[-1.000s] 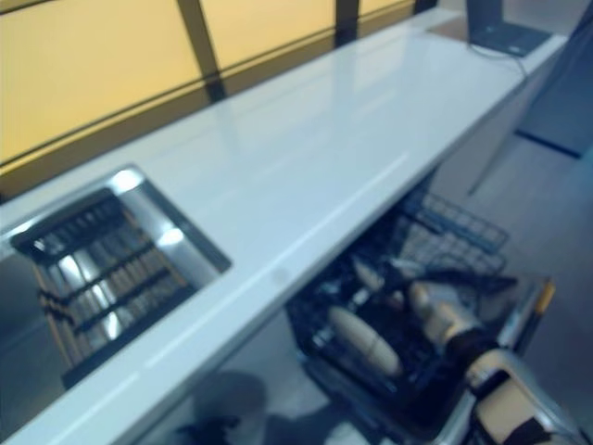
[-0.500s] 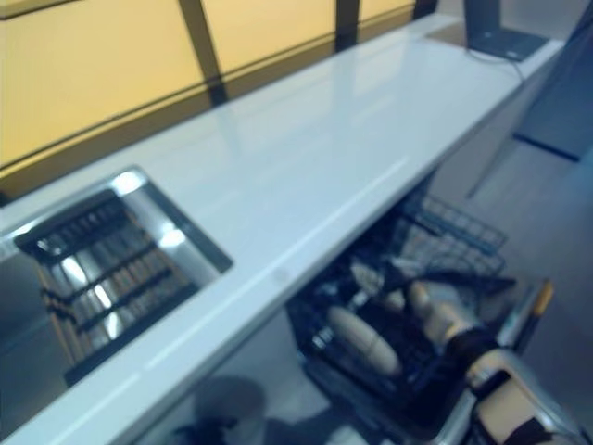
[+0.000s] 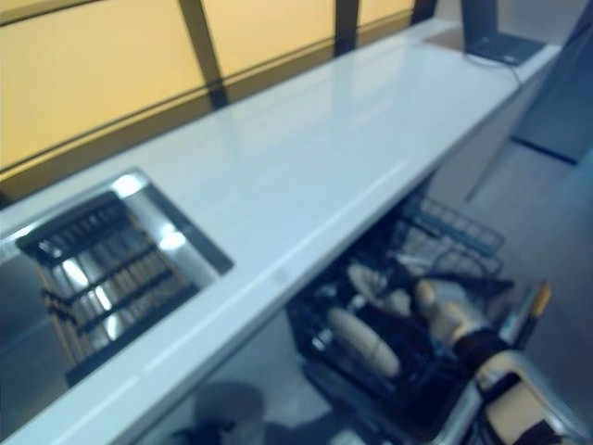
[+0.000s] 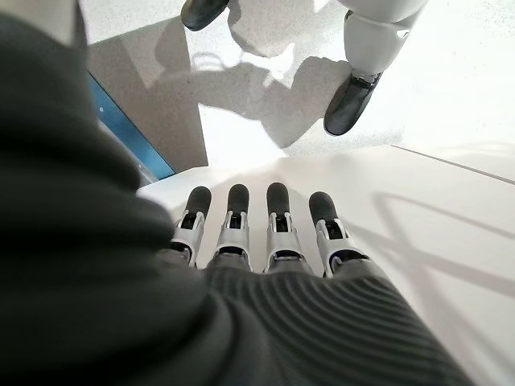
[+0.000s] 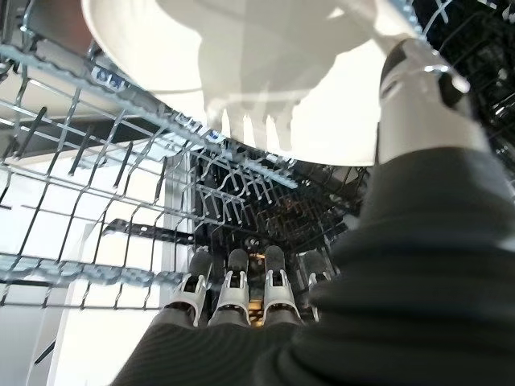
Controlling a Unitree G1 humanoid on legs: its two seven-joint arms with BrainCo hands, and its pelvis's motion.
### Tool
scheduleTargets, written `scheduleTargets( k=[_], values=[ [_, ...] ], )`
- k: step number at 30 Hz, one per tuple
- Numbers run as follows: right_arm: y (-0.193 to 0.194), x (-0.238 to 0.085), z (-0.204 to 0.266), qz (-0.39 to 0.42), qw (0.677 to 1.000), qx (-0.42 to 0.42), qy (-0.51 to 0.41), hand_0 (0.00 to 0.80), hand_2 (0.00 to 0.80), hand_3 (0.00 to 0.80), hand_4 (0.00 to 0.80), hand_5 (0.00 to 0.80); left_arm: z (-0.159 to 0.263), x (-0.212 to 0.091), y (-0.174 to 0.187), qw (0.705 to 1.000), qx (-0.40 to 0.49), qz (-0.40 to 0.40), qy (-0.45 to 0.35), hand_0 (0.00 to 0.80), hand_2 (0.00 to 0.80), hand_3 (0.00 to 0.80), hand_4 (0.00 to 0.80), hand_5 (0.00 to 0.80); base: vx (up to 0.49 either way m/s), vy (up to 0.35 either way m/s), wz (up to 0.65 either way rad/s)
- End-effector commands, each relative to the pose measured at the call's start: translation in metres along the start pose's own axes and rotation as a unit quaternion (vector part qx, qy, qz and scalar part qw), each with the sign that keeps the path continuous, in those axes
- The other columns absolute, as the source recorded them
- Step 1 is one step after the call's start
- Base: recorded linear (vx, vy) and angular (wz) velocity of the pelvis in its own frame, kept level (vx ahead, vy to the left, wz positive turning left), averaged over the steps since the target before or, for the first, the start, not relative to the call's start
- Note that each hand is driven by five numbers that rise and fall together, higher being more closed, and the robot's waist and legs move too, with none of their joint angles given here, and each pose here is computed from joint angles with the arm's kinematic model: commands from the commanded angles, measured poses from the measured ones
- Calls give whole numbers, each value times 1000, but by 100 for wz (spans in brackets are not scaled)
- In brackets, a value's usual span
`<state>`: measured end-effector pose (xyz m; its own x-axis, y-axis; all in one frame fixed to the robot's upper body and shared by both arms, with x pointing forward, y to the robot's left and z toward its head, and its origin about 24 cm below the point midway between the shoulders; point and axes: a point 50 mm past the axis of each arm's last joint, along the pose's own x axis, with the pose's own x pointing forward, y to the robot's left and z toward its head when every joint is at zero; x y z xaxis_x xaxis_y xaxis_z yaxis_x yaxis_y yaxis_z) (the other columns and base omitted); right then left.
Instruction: Take plates into dishwasher
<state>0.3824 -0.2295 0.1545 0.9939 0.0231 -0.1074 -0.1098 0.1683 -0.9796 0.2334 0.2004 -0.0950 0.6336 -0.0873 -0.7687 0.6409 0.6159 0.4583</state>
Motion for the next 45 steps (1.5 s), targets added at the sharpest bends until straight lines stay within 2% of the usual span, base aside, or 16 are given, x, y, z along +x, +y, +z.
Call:
scheduleTargets(
  k=[1,15,21,26,32,38,45],
  values=[
    [-26,-5,-10,-56,998,-12,7,0,0,0,0,0,-2,-1,9,999,38,3,7,0,0,0,0,0,0,0,0],
    [-55,-24,-19,-119,991,-55,1,0,0,0,0,0,-17,-5,6,999,26,10,21,0,0,0,0,0,0,0,0],
    [-63,-44,-42,-141,987,-75,28,0,0,0,0,0,-33,-10,4,999,17,9,41,0,0,0,0,0,14,0,-5],
    [-66,-61,-70,-146,985,-59,68,0,0,0,0,0,-47,-14,-5,998,8,5,57,0,0,0,0,0,48,-3,-8],
    [-69,-83,-103,-188,974,9,129,0,0,0,0,0,-57,-16,-11,998,-1,1,70,0,0,0,0,0,32,-1,-13],
    [-55,-102,-132,-218,949,115,196,0,0,0,0,0,-61,-17,-16,997,-8,-2,76,0,0,0,0,0,22,-7,-18],
    [-24,-106,-151,-238,893,293,246,0,0,0,0,0,-50,-11,-14,998,-8,-1,62,0,0,0,0,0,-40,-14,-22]
  ],
)
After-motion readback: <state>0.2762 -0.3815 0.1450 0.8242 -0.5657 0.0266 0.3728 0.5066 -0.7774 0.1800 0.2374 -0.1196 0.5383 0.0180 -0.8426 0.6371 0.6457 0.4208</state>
